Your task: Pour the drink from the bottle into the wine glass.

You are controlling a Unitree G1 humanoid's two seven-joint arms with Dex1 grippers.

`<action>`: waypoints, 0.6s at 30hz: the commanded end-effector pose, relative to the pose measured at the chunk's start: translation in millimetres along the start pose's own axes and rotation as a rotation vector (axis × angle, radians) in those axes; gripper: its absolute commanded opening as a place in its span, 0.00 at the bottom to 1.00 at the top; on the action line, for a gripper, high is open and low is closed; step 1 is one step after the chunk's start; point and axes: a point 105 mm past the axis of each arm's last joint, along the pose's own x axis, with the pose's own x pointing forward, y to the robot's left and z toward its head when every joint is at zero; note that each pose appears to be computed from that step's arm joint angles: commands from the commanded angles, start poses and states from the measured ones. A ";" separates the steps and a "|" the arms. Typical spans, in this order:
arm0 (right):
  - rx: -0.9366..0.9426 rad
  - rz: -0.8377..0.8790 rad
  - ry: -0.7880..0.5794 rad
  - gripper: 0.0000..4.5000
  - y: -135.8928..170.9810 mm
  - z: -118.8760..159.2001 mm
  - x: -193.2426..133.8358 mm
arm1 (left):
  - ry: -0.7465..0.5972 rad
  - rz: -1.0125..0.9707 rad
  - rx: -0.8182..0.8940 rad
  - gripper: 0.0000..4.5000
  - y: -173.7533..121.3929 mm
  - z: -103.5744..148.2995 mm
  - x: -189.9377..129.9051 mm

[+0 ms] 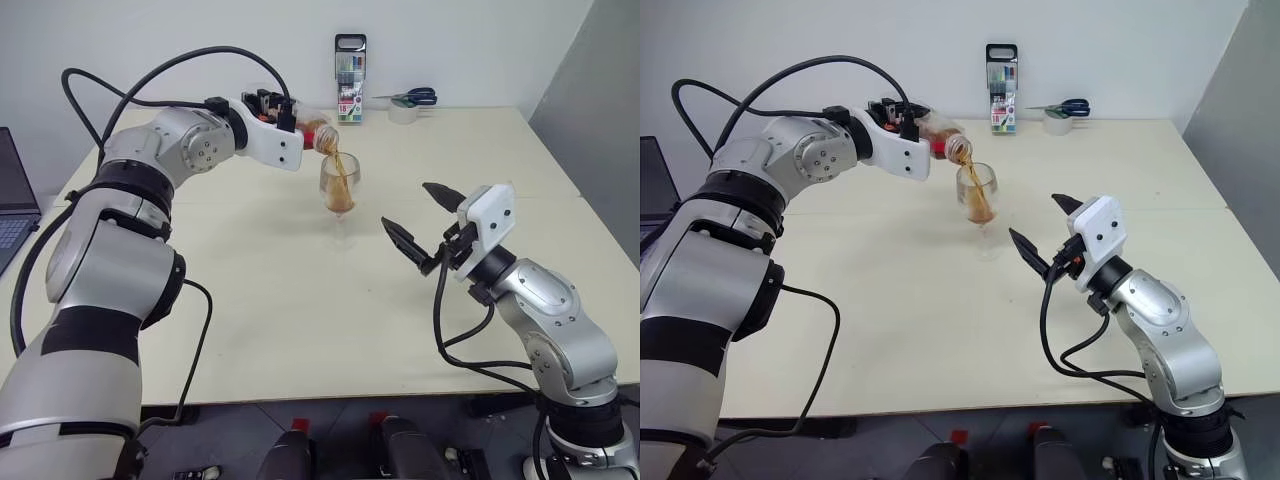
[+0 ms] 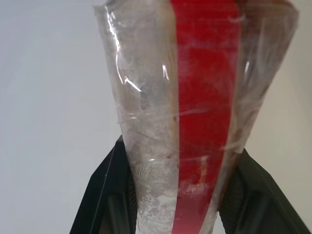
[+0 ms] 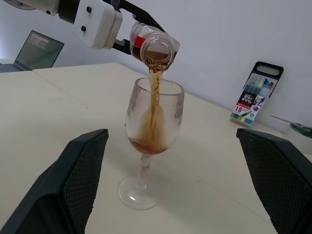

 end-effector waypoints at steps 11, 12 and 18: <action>0.004 -0.033 -0.062 1.00 -4.8 15.2 -2.8 | 0.021 0.078 0.061 0.37 33.5 -2.6 -3.2; 0.001 -0.031 -0.060 1.00 -4.6 14.8 -2.7 | 0.021 0.079 0.064 0.37 34.2 -2.5 -3.0; 0.001 -0.027 -0.060 1.00 -3.9 13.9 -2.3 | 0.031 0.080 0.085 0.37 36.1 -4.2 -3.7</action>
